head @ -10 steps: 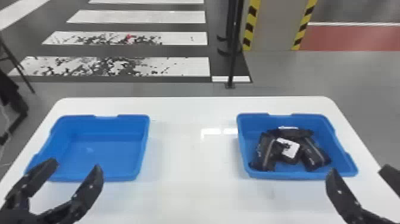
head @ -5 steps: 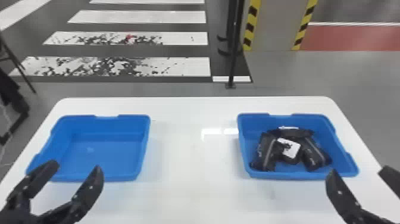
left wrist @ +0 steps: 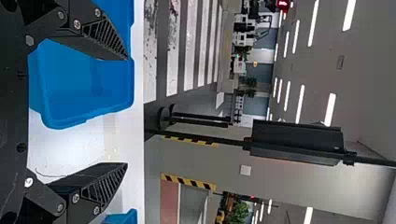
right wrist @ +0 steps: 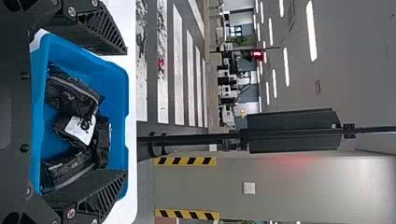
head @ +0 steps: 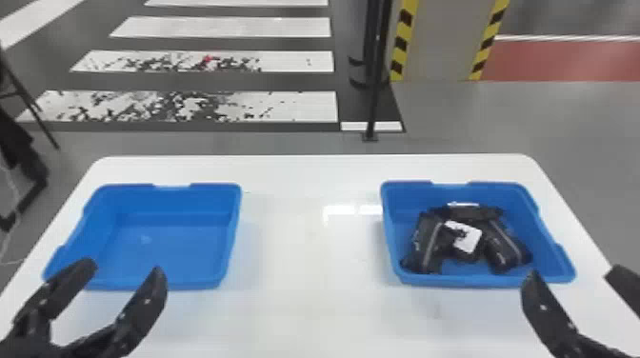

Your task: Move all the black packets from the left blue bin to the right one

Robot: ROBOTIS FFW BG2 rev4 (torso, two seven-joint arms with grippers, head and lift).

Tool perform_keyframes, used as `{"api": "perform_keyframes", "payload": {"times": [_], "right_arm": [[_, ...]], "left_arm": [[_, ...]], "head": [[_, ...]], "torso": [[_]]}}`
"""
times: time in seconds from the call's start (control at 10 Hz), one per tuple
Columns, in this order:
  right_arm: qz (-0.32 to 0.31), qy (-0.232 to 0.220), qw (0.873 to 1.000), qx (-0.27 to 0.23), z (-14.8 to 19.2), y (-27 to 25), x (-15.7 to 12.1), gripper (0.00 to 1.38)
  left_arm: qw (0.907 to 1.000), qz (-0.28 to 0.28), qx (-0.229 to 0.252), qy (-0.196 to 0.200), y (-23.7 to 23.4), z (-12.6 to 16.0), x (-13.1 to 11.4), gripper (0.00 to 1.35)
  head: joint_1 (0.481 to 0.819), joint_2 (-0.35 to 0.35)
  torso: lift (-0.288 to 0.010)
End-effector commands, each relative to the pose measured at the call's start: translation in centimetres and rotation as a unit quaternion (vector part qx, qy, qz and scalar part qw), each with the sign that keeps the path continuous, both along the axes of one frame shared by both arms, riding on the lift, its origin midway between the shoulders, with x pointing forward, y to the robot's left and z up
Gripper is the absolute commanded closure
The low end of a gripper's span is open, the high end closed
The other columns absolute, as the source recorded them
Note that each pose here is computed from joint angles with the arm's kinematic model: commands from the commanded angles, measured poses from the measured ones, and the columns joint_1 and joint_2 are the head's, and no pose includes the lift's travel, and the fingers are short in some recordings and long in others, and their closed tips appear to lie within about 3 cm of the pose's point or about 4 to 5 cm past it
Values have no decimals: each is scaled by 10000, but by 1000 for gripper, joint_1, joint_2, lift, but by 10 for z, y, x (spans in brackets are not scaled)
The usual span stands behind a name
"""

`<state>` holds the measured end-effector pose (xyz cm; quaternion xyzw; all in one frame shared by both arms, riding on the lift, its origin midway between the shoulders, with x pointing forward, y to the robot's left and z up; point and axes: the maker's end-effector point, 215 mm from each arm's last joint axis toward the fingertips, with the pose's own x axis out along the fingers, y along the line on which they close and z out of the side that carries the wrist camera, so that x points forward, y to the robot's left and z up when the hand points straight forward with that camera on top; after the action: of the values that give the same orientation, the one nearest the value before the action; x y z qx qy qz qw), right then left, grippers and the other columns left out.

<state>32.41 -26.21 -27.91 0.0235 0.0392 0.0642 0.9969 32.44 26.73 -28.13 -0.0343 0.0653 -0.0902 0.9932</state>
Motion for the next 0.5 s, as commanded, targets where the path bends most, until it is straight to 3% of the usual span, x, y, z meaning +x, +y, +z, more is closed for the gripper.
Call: {"api": "perform_keyframes", "payload": {"times": [0.0, 0.4], "right_arm": [[-9, -10, 10000, 27, 0, 1, 0, 130], [-8, -3, 10000, 76, 0, 1, 0, 131]], "left_arm": [[10000, 3, 11, -10, 0, 1, 0, 263], [10000, 3, -9, -13, 0, 1, 0, 263]], "head": [[695, 9], [695, 13]], "torso": [[-139], [-139]]}}
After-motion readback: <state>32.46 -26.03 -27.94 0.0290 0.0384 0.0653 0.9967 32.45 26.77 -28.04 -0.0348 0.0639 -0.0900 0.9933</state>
